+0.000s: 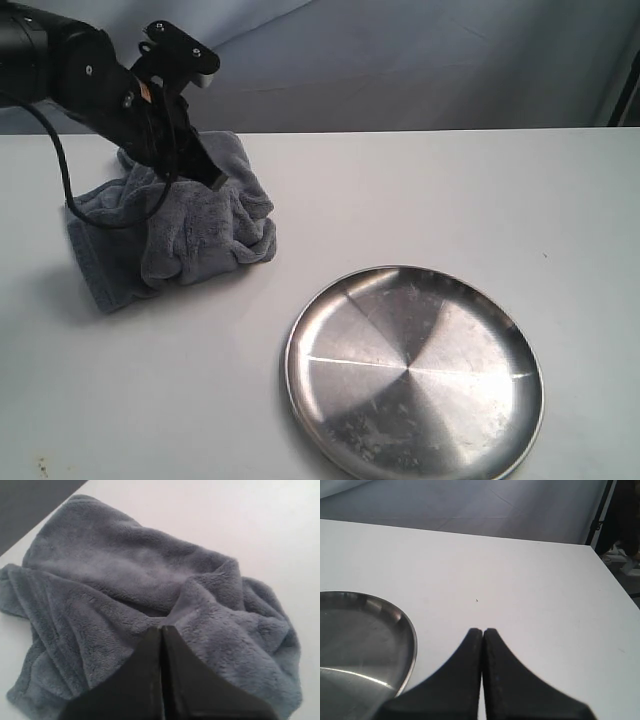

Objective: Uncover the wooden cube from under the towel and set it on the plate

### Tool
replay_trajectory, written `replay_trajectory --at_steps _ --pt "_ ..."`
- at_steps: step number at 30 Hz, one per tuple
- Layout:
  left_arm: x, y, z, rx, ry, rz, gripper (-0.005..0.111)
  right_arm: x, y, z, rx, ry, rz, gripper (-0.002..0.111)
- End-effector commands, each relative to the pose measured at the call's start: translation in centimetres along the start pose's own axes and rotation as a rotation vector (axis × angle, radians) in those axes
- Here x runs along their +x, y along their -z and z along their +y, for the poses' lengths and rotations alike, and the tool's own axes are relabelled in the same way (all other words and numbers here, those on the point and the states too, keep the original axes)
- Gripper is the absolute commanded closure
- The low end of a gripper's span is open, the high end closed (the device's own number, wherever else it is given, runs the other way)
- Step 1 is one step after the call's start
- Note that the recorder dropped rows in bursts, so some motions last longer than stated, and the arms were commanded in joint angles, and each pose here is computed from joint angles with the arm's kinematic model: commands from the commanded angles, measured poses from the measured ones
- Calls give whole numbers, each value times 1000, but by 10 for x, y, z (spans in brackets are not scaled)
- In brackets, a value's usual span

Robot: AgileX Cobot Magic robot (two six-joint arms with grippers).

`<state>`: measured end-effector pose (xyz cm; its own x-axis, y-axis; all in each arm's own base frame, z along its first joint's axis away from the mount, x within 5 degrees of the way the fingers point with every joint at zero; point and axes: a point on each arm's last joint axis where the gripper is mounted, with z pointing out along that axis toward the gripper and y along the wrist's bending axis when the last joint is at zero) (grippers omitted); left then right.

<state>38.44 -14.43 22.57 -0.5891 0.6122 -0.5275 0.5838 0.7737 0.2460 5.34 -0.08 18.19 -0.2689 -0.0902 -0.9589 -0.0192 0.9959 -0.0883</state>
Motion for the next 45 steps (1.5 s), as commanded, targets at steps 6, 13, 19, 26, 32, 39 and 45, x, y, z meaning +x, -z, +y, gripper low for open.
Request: replay_trajectory --at_steps 6,13,19,26,32,39,45 --pt "32 7 50 -221 120 212 107 0 0 0 -3 -1 -12 108" --pt "55 14 42 -110 54 471 107 0 0 0 -3 -1 -12 108" --pt "59 21 6 336 -10 535 107 0 0 0 -3 -1 -12 108" --pt "32 23 -20 632 30 228 107 0 0 0 -3 -1 -12 108" --pt "17 12 -6 450 139 74 107 0 0 0 -3 -1 -12 108" --pt "21 4 19 143 200 101 107 0 0 0 -3 -1 -12 108" --pt "26 3 32 -14 181 110 107 0 0 0 -3 -1 -12 108"
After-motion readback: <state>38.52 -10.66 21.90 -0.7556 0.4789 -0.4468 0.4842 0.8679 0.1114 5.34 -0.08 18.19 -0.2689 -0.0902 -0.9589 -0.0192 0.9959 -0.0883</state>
